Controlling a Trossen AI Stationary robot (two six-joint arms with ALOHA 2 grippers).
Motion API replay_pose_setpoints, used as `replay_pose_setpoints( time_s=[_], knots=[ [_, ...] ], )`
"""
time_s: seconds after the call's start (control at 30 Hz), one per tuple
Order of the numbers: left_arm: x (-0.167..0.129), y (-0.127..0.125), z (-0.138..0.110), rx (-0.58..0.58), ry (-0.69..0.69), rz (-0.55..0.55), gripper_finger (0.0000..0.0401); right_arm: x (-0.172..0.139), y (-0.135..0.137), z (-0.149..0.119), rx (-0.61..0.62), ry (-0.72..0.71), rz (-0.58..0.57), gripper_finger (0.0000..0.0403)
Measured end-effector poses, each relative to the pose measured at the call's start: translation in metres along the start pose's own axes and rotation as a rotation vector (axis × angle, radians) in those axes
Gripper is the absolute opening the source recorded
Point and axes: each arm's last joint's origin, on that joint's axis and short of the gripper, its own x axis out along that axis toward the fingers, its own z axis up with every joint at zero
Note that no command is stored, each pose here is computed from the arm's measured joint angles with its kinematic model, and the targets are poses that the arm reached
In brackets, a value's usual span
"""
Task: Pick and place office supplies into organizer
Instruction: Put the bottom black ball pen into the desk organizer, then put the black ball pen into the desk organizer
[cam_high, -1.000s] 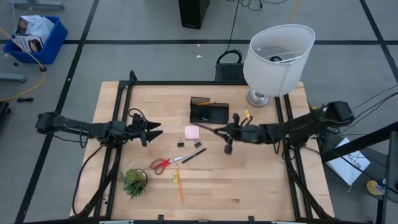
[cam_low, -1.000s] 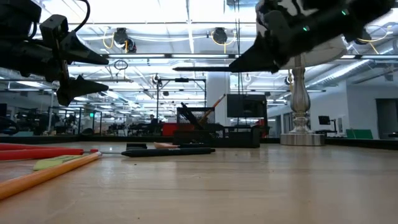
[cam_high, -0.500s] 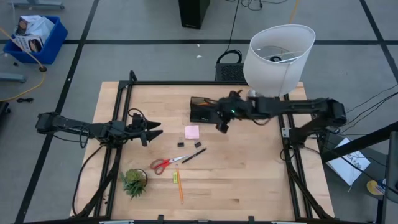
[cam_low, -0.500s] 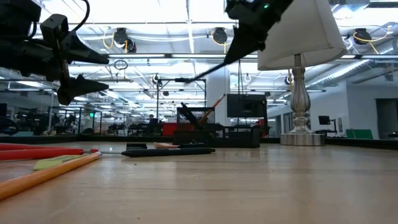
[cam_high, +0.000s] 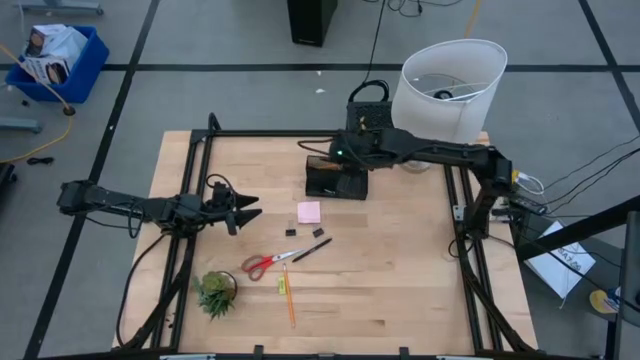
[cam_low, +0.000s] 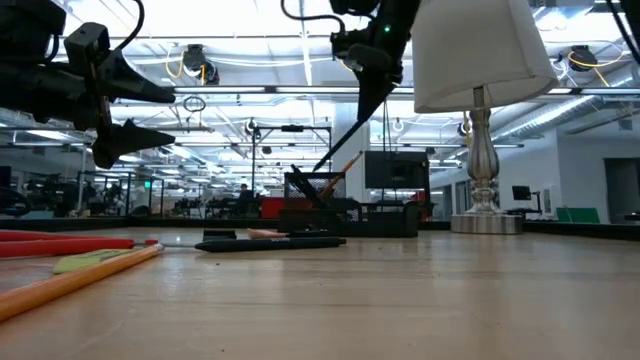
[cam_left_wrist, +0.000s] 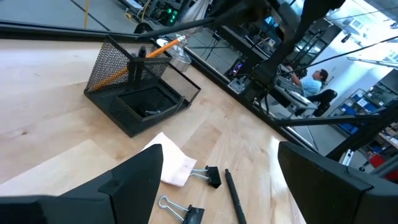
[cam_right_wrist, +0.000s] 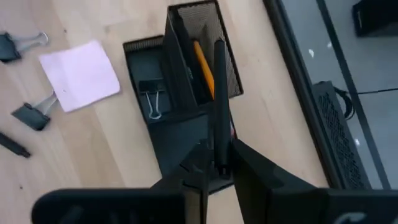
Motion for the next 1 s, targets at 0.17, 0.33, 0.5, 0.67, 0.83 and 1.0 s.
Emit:
replay_pose_setpoints(
  time_s=[0.17,0.33,0.5,0.67,0.83,1.0],
  knots=[
    [0.0,0.0,0.0,0.011,-0.004,-0.003,0.0324,0.016,-0.003,0.01,-0.08,0.052,0.043,0.0045],
    [0.0,0.0,0.001,0.014,-0.006,-0.004,0.0324,0.036,-0.007,0.018,-0.165,0.07,0.083,0.0046],
    [0.0,0.0,0.001,0.02,-0.006,-0.004,0.0324,0.056,-0.005,0.021,-0.274,0.09,-0.013,0.0067],
    [0.0,0.0,0.001,0.022,-0.005,-0.004,0.0324,0.058,-0.005,0.028,-0.328,0.035,-0.07,0.0106],
    [0.0,0.0,0.0,0.029,-0.005,-0.003,0.0324,0.044,0.0,0.034,-0.344,-0.059,-0.08,0.0146],
    [0.0,0.0,0.0,0.029,-0.001,-0.008,0.0324,0.026,0.02,0.027,-0.28,-0.047,-0.007,0.016]
  ],
)
